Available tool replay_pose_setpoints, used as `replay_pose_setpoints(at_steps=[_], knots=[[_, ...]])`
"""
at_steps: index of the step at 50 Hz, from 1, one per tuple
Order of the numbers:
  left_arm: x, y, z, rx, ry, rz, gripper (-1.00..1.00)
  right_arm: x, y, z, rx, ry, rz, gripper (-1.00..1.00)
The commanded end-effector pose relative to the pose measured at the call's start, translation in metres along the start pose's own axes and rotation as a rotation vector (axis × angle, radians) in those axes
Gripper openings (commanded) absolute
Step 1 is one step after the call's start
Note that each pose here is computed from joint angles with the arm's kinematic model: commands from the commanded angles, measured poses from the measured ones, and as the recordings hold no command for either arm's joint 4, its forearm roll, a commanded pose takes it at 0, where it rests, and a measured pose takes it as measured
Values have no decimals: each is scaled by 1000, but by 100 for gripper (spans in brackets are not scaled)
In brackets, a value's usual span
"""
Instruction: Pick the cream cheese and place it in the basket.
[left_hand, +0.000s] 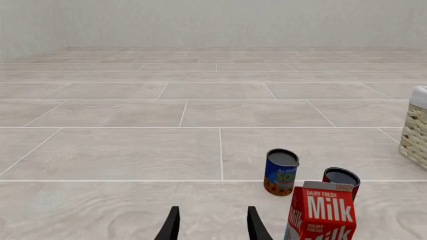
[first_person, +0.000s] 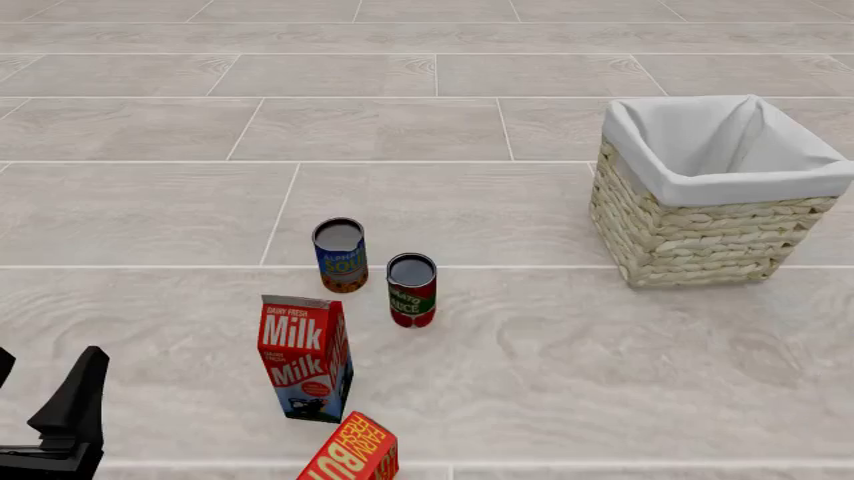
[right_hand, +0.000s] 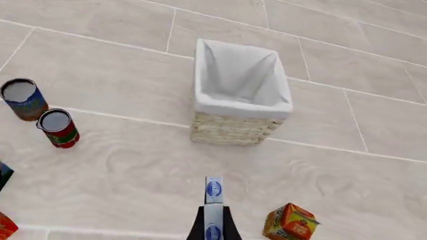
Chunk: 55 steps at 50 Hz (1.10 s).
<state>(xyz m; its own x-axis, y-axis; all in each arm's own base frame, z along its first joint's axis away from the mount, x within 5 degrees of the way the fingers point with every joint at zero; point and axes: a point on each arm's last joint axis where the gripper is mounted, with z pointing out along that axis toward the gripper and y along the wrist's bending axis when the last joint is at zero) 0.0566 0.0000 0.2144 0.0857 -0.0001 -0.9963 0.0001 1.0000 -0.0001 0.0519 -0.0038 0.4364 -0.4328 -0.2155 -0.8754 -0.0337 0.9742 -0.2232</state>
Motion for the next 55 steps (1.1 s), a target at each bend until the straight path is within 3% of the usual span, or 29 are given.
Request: replay_pose_setpoints(at_steps=[1,6,26,33,55], knots=[[0,0,0,0,0,0,100,-12,-1,1,-11,-124,189,-100],[0,0,0,0,0,0,100,-12,1,11,-40,-176,230,-100],[0,0,0,0,0,0,100,-31,5,99,-52,-173,192,-100],[0,0,0,0,0,0,100,-46,0,131,-37,-144,168,-100],[0,0,0,0,0,0,100,-73,-10,170,-13,-125,170,-100]])
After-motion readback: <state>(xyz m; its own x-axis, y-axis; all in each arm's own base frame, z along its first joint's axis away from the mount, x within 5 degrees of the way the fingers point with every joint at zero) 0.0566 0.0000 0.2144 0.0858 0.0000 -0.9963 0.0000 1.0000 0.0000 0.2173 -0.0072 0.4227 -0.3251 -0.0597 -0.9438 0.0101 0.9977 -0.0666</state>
